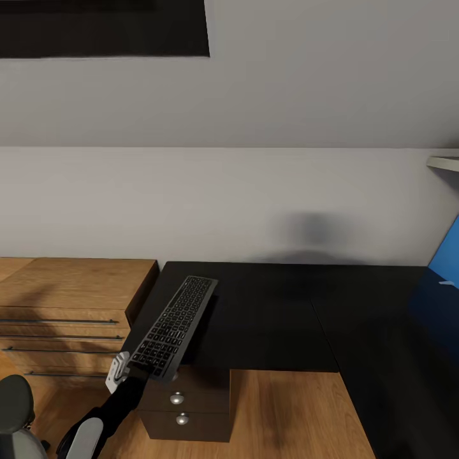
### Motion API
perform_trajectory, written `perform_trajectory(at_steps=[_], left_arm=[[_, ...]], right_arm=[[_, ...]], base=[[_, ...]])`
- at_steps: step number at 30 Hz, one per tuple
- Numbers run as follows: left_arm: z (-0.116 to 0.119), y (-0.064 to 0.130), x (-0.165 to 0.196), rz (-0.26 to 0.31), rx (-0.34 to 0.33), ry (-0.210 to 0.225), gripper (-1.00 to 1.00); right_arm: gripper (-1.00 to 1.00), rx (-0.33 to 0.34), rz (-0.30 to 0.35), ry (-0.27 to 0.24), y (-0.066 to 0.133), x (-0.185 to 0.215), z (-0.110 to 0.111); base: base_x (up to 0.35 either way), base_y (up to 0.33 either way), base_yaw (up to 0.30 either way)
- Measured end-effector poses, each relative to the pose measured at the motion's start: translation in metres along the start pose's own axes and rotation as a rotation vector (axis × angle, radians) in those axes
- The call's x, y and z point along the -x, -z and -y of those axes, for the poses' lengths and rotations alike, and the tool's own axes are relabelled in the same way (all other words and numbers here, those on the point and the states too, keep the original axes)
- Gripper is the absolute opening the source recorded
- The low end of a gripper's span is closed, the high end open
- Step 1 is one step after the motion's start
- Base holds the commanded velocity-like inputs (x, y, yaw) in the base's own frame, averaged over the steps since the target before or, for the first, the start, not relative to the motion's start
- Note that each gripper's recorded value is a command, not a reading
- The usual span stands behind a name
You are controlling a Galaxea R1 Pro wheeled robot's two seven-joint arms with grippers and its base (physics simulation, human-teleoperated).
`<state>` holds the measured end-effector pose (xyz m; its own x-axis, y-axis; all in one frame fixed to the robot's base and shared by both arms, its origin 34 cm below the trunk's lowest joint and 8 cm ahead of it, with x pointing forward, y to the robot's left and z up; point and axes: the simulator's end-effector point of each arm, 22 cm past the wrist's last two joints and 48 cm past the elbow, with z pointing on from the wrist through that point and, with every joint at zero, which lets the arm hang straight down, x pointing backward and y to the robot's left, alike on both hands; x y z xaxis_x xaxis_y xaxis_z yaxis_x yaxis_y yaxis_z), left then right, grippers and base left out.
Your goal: In the bedroom, organize the workspace by keeping the computer under the desk, ensuring the monitor is on the desk, placing the keyboard on the desk next to the monitor, placing the mouse on the desk next to the keyboard, moving the folder from the swivel chair onto the desk next to the mouse, stacking the notebook on top of the folder with the pen on top of the notebook, and positioning the swivel chair next to the desk.
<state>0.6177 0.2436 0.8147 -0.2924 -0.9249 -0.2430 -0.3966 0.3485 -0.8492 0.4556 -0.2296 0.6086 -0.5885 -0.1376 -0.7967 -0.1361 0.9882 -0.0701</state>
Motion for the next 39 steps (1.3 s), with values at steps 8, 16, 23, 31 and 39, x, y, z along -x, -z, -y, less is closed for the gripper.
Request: perform_trajectory(at_steps=[8, 16, 23, 31, 39], left_arm=[[0.0012, -0.0001, -0.0006, -0.002, -0.004, -0.002, -1.00], [0.0018, -0.0002, -0.0014, -0.003, -0.005, -0.002, -1.00], [0.0017, -0.0001, -0.0009, -0.003, -0.005, -0.003, -1.00], [0.0018, -0.0001, -0.0008, -0.003, -0.006, -0.002, -1.00], [-0.0042, -0.0038, -0.0022, -0.003, -0.005, -0.002, -1.00]], right_arm=[[1.00, -0.001, 0.000, 0.000, 0.0000, -0.0001, 0.0009], [1.00, -0.003, 0.000, 0.000, 0.0000, -0.0001, 0.0015], [1.00, -0.005, -0.001, 0.001, 0.0001, -0.0004, 0.0033], [1.00, -0.005, -0.001, 0.002, 0.0001, -0.0005, 0.0037], [1.00, -0.005, 0.000, 0.001, -0.0045, -0.0056, 0.0026]], base=[[0.000, 0.000, 0.000], [0.000, 0.000, 0.000], [0.000, 0.000, 0.000], [0.000, 0.000, 0.000], [0.000, 0.000, 0.000]])
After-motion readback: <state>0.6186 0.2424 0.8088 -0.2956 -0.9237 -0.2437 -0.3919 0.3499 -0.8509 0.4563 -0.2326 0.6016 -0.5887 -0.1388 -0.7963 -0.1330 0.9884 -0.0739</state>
